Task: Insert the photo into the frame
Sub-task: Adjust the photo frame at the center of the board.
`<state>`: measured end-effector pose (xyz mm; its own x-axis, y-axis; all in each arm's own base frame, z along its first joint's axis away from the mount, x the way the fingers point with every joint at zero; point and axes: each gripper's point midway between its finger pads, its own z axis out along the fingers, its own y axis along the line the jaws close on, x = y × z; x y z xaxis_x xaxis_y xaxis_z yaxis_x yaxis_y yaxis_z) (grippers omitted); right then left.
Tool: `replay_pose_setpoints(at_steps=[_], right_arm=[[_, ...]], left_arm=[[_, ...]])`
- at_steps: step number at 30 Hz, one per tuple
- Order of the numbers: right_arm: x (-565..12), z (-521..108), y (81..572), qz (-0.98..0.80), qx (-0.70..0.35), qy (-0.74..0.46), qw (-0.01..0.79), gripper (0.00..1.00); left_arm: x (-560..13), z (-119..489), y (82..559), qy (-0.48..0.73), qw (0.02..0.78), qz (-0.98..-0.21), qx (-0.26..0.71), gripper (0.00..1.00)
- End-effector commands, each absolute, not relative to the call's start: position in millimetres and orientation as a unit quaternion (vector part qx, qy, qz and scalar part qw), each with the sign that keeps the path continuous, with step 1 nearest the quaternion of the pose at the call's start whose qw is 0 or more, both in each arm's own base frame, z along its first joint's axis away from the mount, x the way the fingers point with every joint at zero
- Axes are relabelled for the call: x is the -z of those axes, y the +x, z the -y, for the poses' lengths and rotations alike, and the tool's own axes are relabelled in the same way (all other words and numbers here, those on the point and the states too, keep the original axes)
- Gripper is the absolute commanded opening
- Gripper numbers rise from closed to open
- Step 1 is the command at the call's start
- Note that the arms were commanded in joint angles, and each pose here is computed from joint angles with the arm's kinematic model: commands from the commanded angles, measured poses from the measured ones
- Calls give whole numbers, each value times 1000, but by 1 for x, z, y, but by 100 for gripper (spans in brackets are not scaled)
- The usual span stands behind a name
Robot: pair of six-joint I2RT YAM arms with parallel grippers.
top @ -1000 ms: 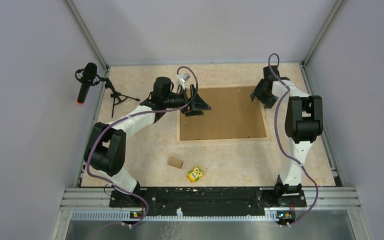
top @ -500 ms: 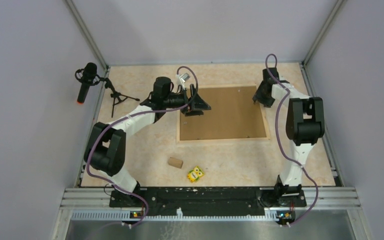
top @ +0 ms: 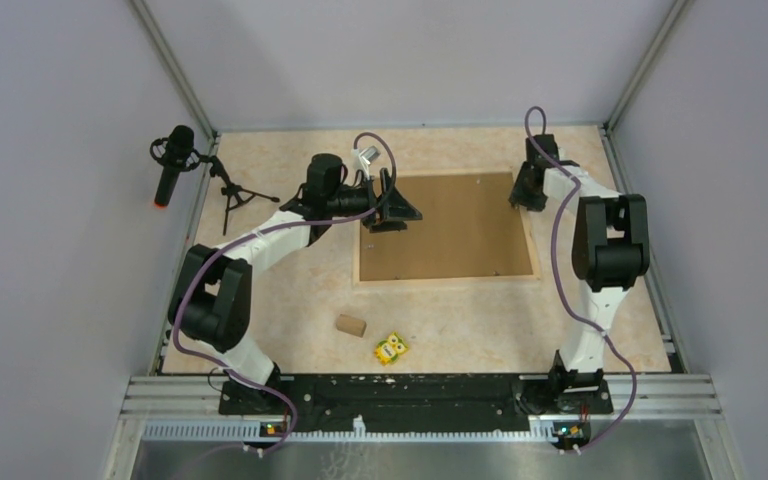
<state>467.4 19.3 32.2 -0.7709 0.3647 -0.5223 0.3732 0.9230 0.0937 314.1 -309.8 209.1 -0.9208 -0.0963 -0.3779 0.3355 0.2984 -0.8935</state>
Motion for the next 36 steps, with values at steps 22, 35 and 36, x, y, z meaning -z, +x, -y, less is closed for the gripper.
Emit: replay_pose_setpoints(at_steps=[22,35,36], right_arm=[[-32,-11,421,-967,31,83,240,33],[8,-9,330,-941,27,268,204,0],[10,-11,322,-933,20,296,202,0]], left_arm=[[-213,310,319,94,207,-779,584,96],[-204,317,316,100,203,-788,573,96],[-204,317,315,100,202,-788,573,96]])
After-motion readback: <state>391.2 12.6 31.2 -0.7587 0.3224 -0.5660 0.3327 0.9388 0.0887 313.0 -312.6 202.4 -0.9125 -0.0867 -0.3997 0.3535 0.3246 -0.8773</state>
